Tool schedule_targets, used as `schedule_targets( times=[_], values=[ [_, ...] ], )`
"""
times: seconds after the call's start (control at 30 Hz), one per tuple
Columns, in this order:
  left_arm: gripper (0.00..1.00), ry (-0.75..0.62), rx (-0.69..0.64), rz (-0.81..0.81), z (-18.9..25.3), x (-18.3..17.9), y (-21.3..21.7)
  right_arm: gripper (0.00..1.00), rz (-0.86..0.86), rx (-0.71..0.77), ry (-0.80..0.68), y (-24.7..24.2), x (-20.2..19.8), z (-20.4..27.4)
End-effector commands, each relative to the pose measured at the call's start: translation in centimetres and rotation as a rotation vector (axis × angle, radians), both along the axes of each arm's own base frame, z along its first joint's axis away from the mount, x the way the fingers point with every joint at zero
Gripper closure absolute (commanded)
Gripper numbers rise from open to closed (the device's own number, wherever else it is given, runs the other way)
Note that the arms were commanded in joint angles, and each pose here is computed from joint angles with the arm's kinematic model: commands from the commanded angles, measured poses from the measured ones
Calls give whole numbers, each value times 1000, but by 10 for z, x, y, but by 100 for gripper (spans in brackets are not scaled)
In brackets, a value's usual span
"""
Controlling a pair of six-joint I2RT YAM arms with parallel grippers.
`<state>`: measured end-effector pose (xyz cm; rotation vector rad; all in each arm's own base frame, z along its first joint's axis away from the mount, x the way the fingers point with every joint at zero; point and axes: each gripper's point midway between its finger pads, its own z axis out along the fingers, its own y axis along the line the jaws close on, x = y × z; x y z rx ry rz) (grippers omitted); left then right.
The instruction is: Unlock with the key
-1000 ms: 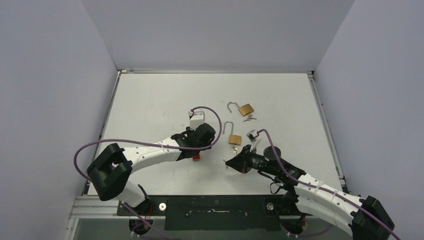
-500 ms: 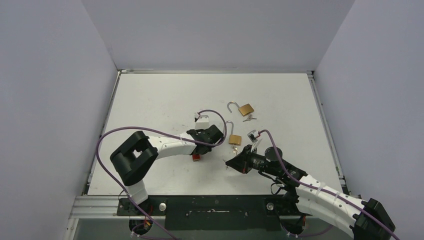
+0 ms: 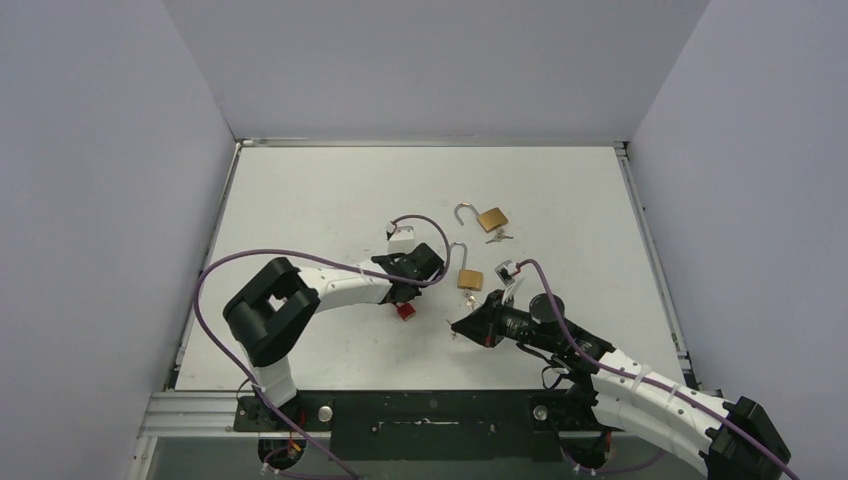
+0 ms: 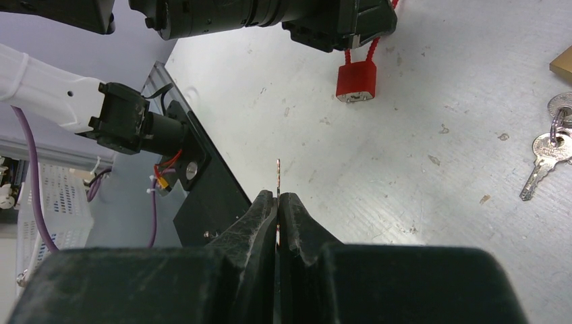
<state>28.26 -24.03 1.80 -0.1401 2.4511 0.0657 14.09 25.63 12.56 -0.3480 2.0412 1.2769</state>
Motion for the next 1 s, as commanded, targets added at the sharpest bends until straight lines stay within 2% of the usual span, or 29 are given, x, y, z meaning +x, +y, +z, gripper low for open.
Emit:
schedule_targets(
  times=[0.0,0.2,0.33,0.43,0.7,0.8,0.97],
  values=[
    [100,-12,-64,-76,13,3,-20,100,-15,30,-29,2,4,12],
    [100,-159,-330,-298,91,-3,-69,100,-76,0,-5,-3,13,6],
    [100,-241,-539,-483,131,-21,-98,100,-155,-67,17,-11,25,-5],
    [100,-267,-646,-591,146,-38,-109,100,-223,-128,34,-21,35,-14],
    [100,-221,-870,-841,149,-88,-131,100,-455,-331,77,-60,59,-33],
    [100,-179,-1000,-829,149,-99,-137,100,-550,-408,106,-78,65,-41],
    [100,-59,-1283,-767,151,-119,-148,100,-588,-466,126,-86,69,-48]
  ],
)
